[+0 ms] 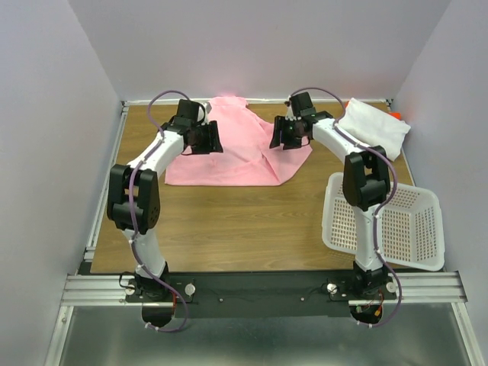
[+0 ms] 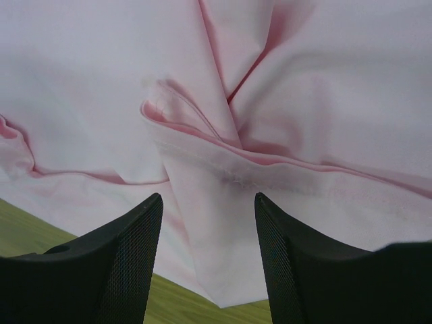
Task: Fold and stack the t-shirts
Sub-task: Flatten the tshirt out
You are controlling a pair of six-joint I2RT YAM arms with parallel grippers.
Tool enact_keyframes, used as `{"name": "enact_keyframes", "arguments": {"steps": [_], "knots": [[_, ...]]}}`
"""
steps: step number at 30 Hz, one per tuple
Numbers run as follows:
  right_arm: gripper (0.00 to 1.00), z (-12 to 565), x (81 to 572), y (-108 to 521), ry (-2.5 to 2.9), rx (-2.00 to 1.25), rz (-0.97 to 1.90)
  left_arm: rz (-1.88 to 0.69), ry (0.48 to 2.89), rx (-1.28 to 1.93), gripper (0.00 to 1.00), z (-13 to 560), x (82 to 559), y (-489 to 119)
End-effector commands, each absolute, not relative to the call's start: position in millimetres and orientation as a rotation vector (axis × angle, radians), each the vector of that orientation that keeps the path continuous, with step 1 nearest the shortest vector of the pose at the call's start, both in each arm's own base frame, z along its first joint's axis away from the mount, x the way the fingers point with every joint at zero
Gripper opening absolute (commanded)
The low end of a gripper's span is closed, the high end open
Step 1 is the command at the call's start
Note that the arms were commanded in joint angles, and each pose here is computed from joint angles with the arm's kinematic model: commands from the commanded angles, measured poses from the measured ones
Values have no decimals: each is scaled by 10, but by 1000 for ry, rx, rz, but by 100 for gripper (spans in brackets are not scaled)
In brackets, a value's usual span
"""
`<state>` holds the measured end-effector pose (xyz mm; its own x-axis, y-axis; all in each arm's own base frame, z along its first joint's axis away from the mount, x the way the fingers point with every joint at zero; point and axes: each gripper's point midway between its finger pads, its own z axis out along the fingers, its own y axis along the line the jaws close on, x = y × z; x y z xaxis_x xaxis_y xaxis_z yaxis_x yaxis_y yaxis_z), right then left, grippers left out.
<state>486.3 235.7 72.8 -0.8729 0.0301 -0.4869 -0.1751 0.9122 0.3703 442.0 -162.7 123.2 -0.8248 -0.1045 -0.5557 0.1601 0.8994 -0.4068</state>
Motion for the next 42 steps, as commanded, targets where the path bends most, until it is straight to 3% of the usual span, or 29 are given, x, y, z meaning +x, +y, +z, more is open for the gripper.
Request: {"name": "enact_keyframes", "arguments": {"steps": [1, 7, 10, 17, 30, 42], "knots": [[63, 800, 4975, 2370, 2541, -116, 541, -433, 2506, 21, 62, 1068, 4516, -1428], [63, 785, 4952, 2348, 2548, -103, 536, -373, 2538, 19, 58, 896, 4479, -1459], [63, 798, 4941, 2372, 2549, -98, 552, -372, 2556, 39, 49, 787, 4505, -1523], [63, 837, 4899, 2364, 2552, -83, 563, -251, 2594, 32, 49, 644, 4577, -1396], [63, 870, 4792, 2310, 2561, -74, 551, -97, 2546, -203, 49, 696, 4705, -246], [63, 891, 4739, 2282, 2563, -80, 549, -5, 2521, -181, 49, 539, 4897, -73]]}}
